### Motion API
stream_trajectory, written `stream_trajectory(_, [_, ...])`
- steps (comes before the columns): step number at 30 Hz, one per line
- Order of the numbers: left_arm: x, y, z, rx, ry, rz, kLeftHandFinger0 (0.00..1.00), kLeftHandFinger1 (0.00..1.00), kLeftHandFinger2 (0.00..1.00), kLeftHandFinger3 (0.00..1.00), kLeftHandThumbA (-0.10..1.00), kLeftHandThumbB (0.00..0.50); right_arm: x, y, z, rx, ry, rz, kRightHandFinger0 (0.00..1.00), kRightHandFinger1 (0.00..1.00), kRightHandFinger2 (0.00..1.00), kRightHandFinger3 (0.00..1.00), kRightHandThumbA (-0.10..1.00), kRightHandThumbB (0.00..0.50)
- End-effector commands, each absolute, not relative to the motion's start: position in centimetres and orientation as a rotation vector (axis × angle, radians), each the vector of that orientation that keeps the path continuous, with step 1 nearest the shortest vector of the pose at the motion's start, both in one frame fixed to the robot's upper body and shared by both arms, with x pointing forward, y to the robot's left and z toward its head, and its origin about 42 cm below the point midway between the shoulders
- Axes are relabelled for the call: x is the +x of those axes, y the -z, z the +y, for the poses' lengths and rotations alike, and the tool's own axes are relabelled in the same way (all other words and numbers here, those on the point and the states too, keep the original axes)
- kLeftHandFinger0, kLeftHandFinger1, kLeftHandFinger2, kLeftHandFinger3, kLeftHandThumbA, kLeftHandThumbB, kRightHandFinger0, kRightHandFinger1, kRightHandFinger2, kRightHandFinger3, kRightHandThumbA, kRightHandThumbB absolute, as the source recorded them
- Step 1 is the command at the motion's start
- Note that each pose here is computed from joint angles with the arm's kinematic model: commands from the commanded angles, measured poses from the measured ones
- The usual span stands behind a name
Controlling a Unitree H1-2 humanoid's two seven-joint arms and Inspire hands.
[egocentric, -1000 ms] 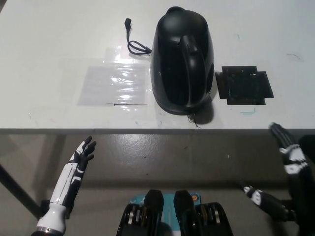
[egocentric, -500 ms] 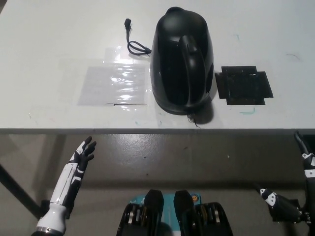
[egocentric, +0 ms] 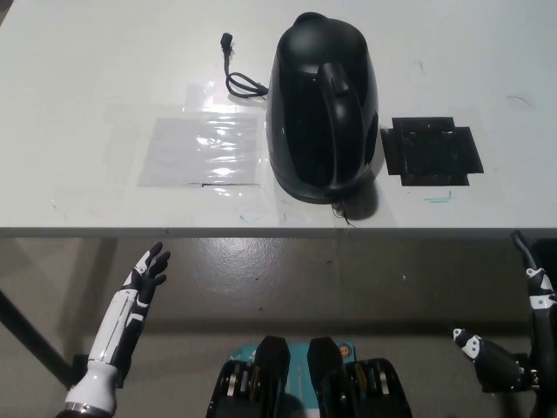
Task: A kettle is kept at the center of the table close to the robot and the robot uses its right index finger to press downwards on the transparent start boiling button
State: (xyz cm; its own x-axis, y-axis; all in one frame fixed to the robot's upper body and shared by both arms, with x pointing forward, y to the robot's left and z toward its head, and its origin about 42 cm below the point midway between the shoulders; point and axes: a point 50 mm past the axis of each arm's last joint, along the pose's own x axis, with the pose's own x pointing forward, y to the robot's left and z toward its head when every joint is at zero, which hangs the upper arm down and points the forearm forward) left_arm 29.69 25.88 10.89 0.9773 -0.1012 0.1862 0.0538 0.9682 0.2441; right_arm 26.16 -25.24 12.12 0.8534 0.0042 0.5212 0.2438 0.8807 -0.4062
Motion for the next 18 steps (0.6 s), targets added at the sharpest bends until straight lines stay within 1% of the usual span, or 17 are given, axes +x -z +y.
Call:
stream_trajectory(1, [29.8, -11.7, 26.0, 0.259, 0.089, -0.253, 1.00, 1.00, 1.00, 1.00, 1.00, 0.212, 26.7, -13.5, -25.7, -0.461, 0.152, -0.632, 1.00, 1.00, 1.00, 1.00, 1.00, 0.254])
stream_trajectory(4, [29.9, -11.8, 26.0, 0.259, 0.087, -0.259, 1.00, 1.00, 1.00, 1.00, 1.00, 0.195, 27.0, -13.6, -25.6, -0.464, 0.143, -0.637, 1.00, 1.00, 1.00, 1.00, 1.00, 0.263])
stream_trajectory(6, [29.9, -11.8, 26.0, 0.259, 0.090, -0.255, 1.00, 1.00, 1.00, 1.00, 1.00, 0.209, 27.2, -13.6, -25.5, -0.469, 0.134, -0.635, 1.00, 1.00, 1.00, 1.00, 1.00, 0.262])
stream_trajectory(7, [30.0, -11.9, 26.0, 0.259, 0.092, -0.254, 1.00, 1.00, 1.00, 1.00, 1.00, 0.224, 27.3, -13.4, -25.3, -0.474, 0.134, -0.633, 1.00, 1.00, 1.00, 1.00, 1.00, 0.253])
stream_trajectory(10, [30.0, -11.9, 26.0, 0.261, 0.089, -0.252, 1.00, 1.00, 1.00, 1.00, 1.00, 0.227, 27.4, -12.6, -25.0, -0.487, 0.123, -0.608, 1.00, 1.00, 1.00, 1.00, 1.00, 0.247])
stream_trajectory(12, [30.0, -12.0, 26.1, 0.268, 0.088, -0.256, 1.00, 1.00, 1.00, 1.00, 1.00, 0.218, 27.5, -11.9, -24.8, -0.495, 0.107, -0.587, 1.00, 1.00, 1.00, 1.00, 1.00, 0.247])
stream_trajectory(13, [30.0, -12.0, 26.1, 0.271, 0.089, -0.261, 1.00, 1.00, 1.00, 1.00, 1.00, 0.205, 27.5, -11.7, -24.8, -0.489, 0.100, -0.578, 1.00, 1.00, 1.00, 1.00, 1.00, 0.234])
stream_trajectory(14, [30.0, -12.0, 26.2, 0.276, 0.088, -0.266, 1.00, 1.00, 1.00, 1.00, 1.00, 0.197, 27.6, -11.5, -24.7, -0.477, 0.092, -0.566, 1.00, 1.00, 1.00, 1.00, 1.00, 0.236])
stream_trajectory(17, [29.7, -11.9, 26.4, 0.276, 0.081, -0.255, 1.00, 1.00, 1.00, 1.00, 1.00, 0.195, 27.8, -11.3, -24.5, -0.468, 0.080, -0.553, 1.00, 1.00, 1.00, 1.00, 1.00, 0.235])
stream_trajectory(18, [29.7, -11.9, 26.4, 0.274, 0.080, -0.253, 1.00, 1.00, 1.00, 1.00, 1.00, 0.190, 28.0, -11.5, -24.4, -0.463, 0.075, -0.556, 1.00, 1.00, 1.00, 1.00, 1.00, 0.246])
